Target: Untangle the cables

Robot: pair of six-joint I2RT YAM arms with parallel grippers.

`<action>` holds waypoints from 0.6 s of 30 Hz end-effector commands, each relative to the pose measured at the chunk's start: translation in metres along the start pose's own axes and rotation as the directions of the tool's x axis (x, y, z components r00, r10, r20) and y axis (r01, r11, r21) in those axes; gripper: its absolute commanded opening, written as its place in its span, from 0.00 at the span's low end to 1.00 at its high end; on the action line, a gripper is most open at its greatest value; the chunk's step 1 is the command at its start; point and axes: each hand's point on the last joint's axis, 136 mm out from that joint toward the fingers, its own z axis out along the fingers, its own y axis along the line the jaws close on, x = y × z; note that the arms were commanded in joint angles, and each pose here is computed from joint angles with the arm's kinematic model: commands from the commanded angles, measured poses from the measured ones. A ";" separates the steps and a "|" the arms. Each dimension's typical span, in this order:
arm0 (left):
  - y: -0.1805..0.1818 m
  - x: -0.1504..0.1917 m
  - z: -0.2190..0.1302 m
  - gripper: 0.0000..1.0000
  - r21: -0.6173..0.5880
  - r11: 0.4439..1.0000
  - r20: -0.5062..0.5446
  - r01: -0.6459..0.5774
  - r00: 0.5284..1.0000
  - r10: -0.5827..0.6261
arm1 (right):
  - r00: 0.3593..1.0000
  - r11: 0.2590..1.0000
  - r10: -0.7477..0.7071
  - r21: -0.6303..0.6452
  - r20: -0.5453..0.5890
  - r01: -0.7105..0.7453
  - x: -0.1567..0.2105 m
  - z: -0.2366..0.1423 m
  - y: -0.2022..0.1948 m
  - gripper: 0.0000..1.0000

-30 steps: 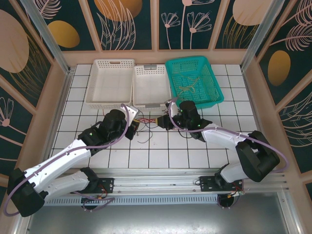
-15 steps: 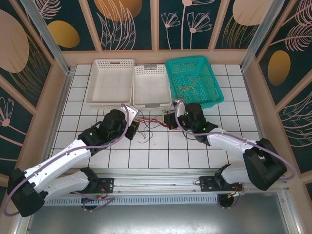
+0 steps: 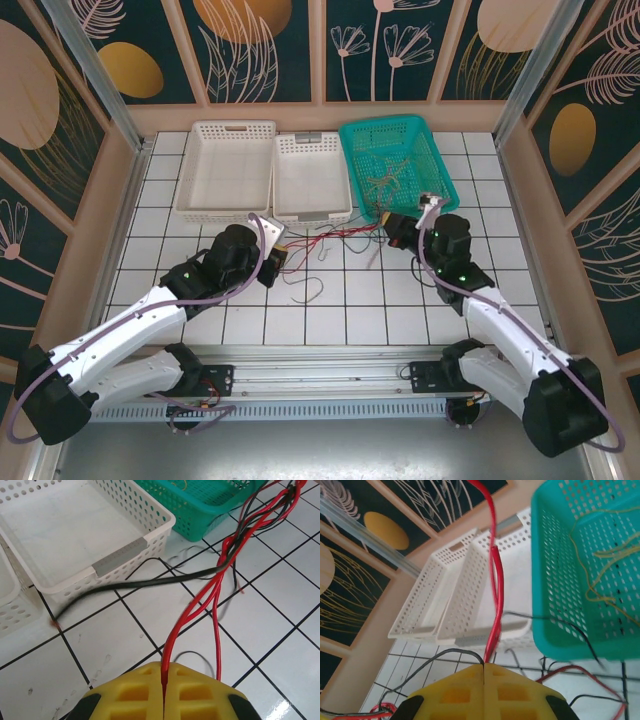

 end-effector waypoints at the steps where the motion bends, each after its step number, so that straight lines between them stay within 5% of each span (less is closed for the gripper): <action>1: 0.003 -0.007 -0.004 0.00 -0.017 1.000 0.013 -0.006 1.000 0.007 | 0.984 0.987 0.035 0.145 0.176 -0.061 -0.050 -0.036 -0.019 0.00; 18: 0.020 -0.012 -0.011 0.00 -0.114 0.994 0.034 -0.002 0.999 0.006 | 0.868 0.895 0.060 0.359 0.492 -0.265 -0.119 -0.132 -0.052 0.00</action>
